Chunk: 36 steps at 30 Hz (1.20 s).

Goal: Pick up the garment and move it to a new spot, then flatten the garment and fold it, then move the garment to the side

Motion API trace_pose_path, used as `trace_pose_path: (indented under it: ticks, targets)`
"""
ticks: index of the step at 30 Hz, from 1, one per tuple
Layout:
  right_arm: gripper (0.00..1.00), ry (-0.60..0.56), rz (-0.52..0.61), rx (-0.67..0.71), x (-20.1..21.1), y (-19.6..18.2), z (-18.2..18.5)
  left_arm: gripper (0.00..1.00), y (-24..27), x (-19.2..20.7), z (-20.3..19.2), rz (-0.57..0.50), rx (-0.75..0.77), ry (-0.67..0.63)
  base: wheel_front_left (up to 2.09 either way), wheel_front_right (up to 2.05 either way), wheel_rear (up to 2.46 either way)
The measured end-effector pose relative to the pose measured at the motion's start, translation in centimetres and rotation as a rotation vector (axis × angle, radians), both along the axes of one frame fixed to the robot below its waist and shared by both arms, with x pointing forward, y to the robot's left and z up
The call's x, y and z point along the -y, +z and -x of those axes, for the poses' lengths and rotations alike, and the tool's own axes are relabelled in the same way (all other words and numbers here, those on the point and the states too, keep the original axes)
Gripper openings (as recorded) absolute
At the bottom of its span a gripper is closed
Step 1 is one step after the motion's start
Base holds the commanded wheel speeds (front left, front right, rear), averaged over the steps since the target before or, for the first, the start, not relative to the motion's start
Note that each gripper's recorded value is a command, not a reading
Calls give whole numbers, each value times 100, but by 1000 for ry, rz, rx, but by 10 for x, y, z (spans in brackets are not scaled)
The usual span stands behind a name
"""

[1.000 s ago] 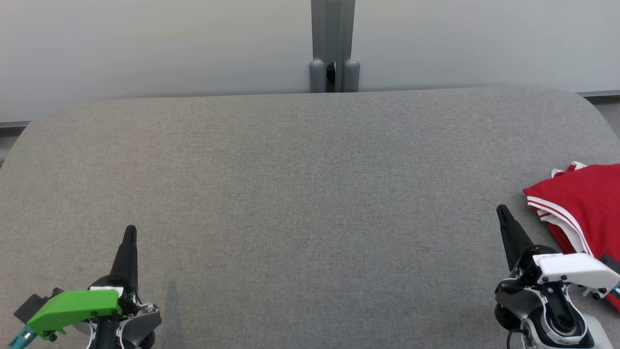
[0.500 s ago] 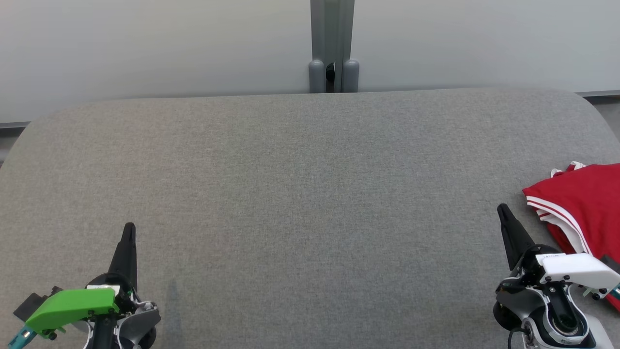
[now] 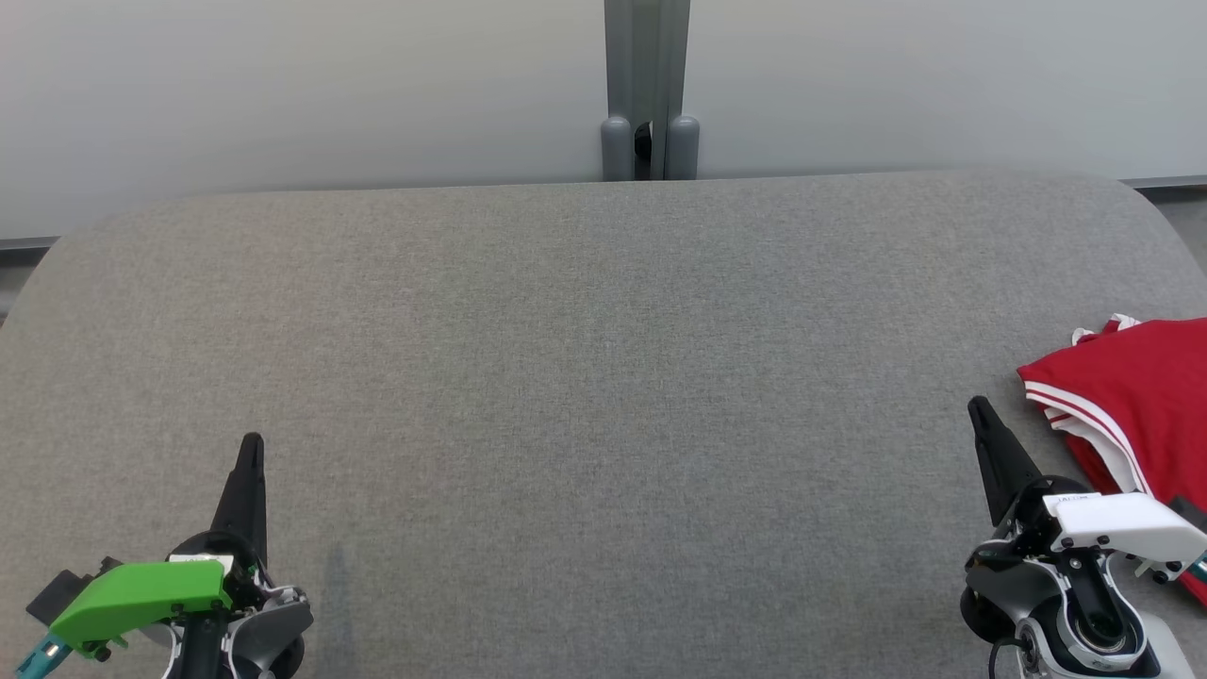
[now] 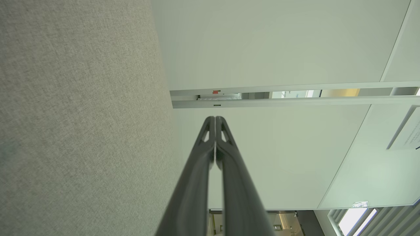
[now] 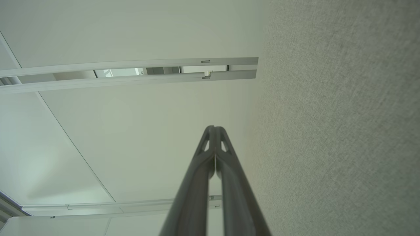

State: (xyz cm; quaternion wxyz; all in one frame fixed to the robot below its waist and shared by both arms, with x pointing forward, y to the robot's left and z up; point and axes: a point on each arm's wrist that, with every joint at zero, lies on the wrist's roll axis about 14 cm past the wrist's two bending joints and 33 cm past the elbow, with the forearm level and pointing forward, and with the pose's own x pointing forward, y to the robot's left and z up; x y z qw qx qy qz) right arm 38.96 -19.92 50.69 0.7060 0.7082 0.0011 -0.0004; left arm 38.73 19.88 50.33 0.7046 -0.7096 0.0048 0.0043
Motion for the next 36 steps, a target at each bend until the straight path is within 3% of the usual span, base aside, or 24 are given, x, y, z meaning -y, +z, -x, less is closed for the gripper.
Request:
trace_pose_path:
  ticks: [36]
  targets:
    - [0,0,0,0,0,0,0,0,0,0,0,0,0,0,0,0,0]
